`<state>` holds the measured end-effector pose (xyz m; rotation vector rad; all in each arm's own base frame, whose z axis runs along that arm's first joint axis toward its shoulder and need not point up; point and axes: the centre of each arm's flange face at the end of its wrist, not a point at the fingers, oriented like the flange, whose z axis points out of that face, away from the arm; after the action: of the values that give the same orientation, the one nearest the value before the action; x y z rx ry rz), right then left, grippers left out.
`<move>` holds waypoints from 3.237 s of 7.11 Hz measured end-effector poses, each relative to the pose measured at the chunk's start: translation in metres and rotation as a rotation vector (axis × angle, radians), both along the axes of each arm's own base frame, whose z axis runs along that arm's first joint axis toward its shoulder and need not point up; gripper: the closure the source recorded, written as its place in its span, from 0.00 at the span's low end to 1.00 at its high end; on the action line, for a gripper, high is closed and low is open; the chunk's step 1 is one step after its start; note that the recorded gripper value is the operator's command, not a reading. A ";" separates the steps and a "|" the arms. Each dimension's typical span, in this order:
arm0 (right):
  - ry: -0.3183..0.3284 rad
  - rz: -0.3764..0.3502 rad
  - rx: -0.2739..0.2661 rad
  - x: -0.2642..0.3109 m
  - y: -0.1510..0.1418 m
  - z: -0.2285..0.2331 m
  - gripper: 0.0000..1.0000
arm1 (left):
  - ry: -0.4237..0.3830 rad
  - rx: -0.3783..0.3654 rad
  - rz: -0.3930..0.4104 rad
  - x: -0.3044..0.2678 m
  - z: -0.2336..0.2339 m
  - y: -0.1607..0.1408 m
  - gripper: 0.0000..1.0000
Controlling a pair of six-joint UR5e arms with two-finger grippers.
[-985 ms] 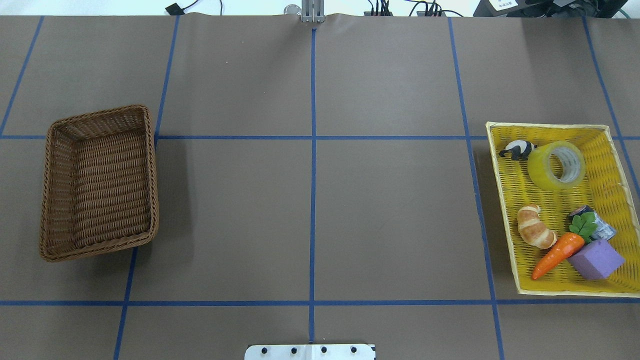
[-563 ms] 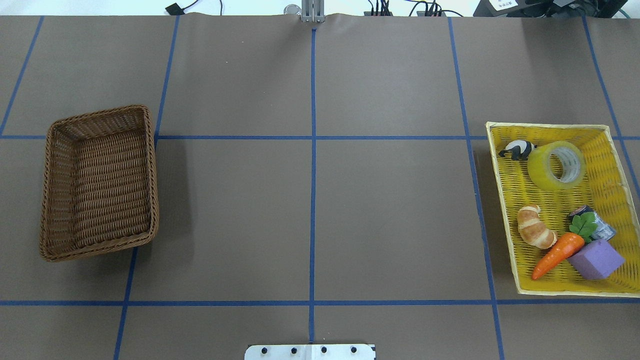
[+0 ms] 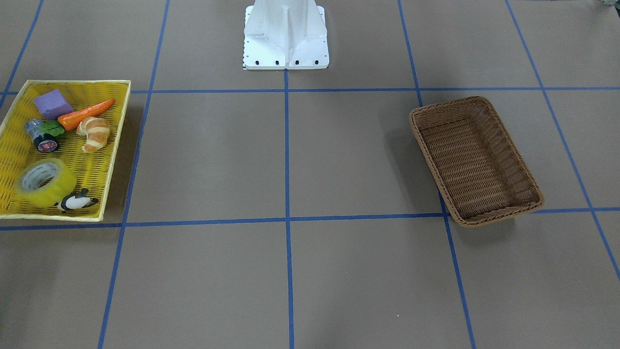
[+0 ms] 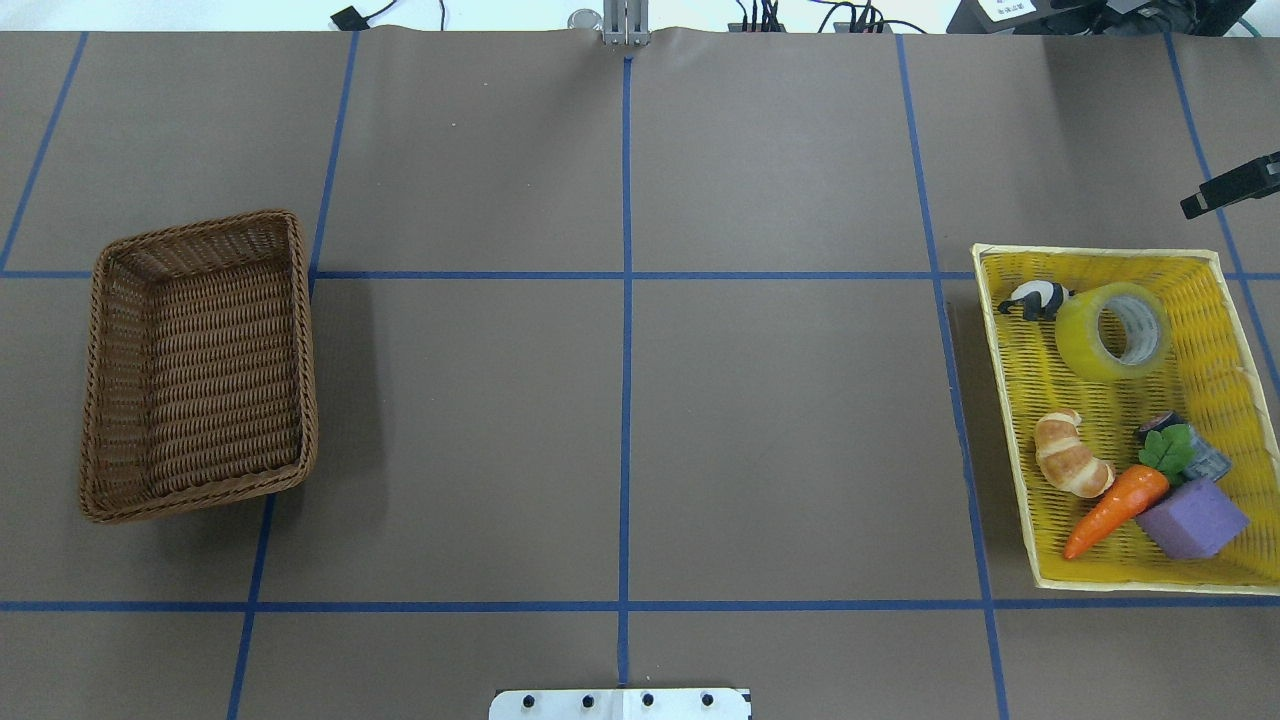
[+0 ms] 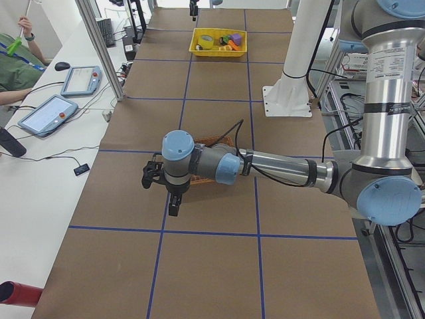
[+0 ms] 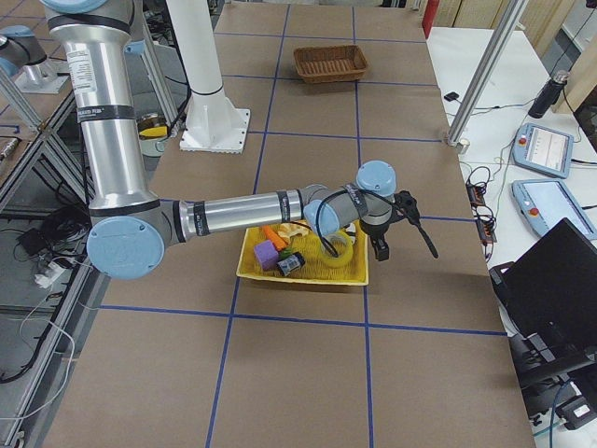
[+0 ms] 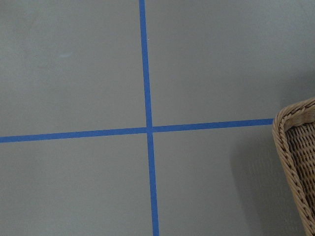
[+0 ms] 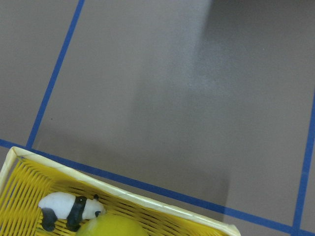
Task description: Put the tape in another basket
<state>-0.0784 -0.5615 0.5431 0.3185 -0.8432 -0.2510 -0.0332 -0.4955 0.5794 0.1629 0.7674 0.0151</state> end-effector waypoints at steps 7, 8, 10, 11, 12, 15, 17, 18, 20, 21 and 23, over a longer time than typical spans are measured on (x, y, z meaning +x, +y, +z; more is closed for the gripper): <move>0.053 -0.287 0.058 -0.093 0.043 0.046 0.00 | 0.000 -0.002 0.000 0.000 0.002 0.001 0.01; 0.061 -0.298 0.048 -0.099 0.046 0.053 0.00 | 0.000 -0.002 0.000 0.000 0.002 0.001 0.01; 0.073 -0.311 0.026 -0.101 0.050 0.069 0.00 | 0.000 -0.003 0.000 0.000 0.002 0.001 0.01; 0.078 -0.318 0.021 -0.099 0.054 0.076 0.12 | 0.000 -0.003 0.000 0.000 0.002 0.001 0.01; 0.082 -0.327 0.019 -0.098 0.058 0.081 0.75 | 0.000 -0.003 0.000 0.000 0.002 0.001 0.01; 0.083 -0.332 0.025 -0.096 0.060 0.084 1.00 | 0.001 -0.005 0.002 0.000 0.004 0.002 0.01; 0.074 -0.327 0.033 -0.093 0.060 0.080 1.00 | 0.001 -0.006 0.002 0.000 0.004 0.002 0.01; 0.056 -0.319 0.039 -0.087 0.059 0.073 1.00 | 0.001 -0.006 0.002 0.000 0.004 0.002 0.01; -0.062 -0.297 0.029 -0.061 0.056 0.051 1.00 | 0.001 -0.002 0.001 0.000 0.004 0.002 0.01; -0.142 -0.291 0.015 -0.048 0.055 0.038 1.00 | 0.002 0.007 0.000 0.000 0.001 0.001 0.01; -0.247 -0.233 -0.021 -0.045 0.047 -0.026 1.00 | 0.010 0.069 0.009 0.009 -0.010 -0.003 0.01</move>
<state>-0.1233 -0.5144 0.5167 0.2333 -1.1286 -0.4255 -0.0240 -0.4989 0.5698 0.2253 0.7785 0.0498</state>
